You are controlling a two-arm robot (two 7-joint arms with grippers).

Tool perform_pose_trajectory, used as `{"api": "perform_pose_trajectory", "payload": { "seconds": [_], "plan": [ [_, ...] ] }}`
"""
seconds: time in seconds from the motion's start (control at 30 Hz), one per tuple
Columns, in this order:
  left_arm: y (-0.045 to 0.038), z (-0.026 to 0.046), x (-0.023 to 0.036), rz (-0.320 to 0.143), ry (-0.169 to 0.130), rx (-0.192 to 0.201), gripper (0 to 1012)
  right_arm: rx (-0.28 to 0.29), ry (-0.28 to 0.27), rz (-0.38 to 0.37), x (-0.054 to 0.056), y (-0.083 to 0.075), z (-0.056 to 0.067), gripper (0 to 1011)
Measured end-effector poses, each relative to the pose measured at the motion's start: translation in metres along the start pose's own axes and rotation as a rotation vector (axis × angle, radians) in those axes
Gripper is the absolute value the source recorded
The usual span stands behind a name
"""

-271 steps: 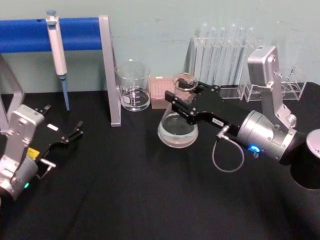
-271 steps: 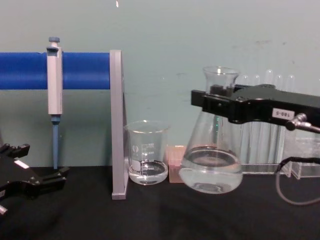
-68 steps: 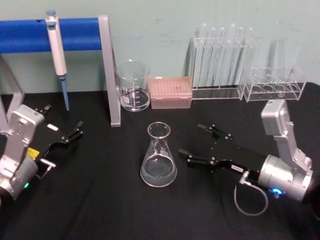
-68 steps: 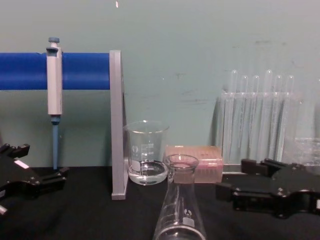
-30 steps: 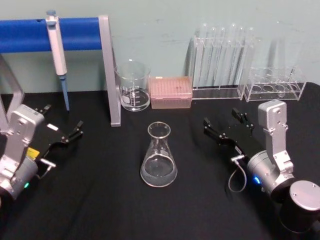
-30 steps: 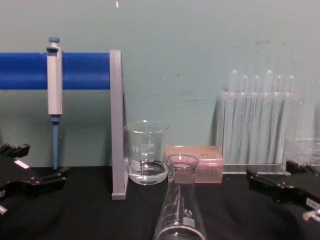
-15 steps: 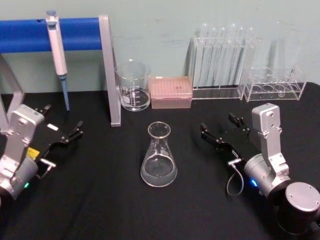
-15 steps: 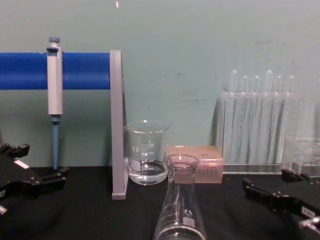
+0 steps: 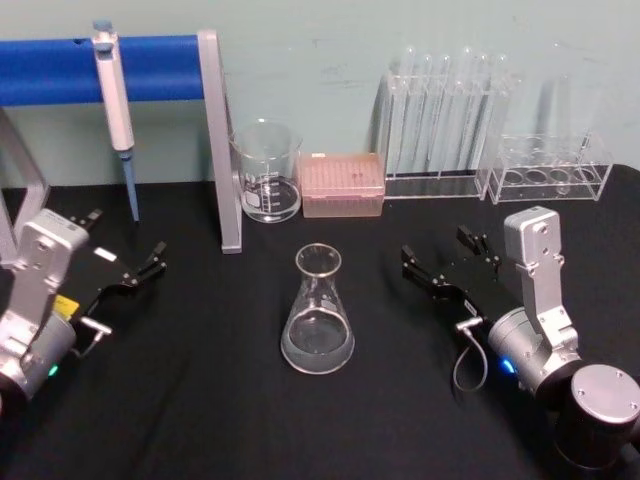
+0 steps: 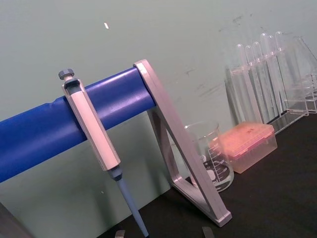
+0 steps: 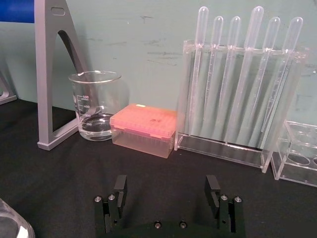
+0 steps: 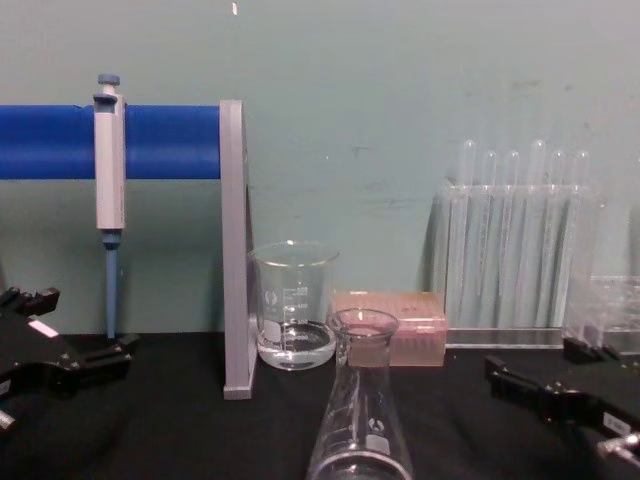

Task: Grasp the erlenmeyer flask with one hand, shake it three times, then place it back.

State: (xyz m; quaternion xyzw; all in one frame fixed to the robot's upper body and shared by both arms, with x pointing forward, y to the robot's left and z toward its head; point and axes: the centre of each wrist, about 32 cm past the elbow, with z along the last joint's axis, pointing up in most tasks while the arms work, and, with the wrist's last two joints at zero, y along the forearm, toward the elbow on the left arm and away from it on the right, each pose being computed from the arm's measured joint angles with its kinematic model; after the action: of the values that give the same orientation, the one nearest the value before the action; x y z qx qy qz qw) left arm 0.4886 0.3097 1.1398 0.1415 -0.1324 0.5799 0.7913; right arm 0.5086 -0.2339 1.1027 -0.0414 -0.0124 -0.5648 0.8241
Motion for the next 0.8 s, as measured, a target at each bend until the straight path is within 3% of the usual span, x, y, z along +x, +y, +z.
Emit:
{"api": "perform_pose_trajectory", "payload": {
  "seconds": [0.8],
  "plan": [
    [0.0000, 0.0000, 0.0000, 0.000, 0.000, 0.000, 1001, 0.001, 0.002, 0.000, 0.0000, 0.0000, 0.0002, 1002]
  ]
}}
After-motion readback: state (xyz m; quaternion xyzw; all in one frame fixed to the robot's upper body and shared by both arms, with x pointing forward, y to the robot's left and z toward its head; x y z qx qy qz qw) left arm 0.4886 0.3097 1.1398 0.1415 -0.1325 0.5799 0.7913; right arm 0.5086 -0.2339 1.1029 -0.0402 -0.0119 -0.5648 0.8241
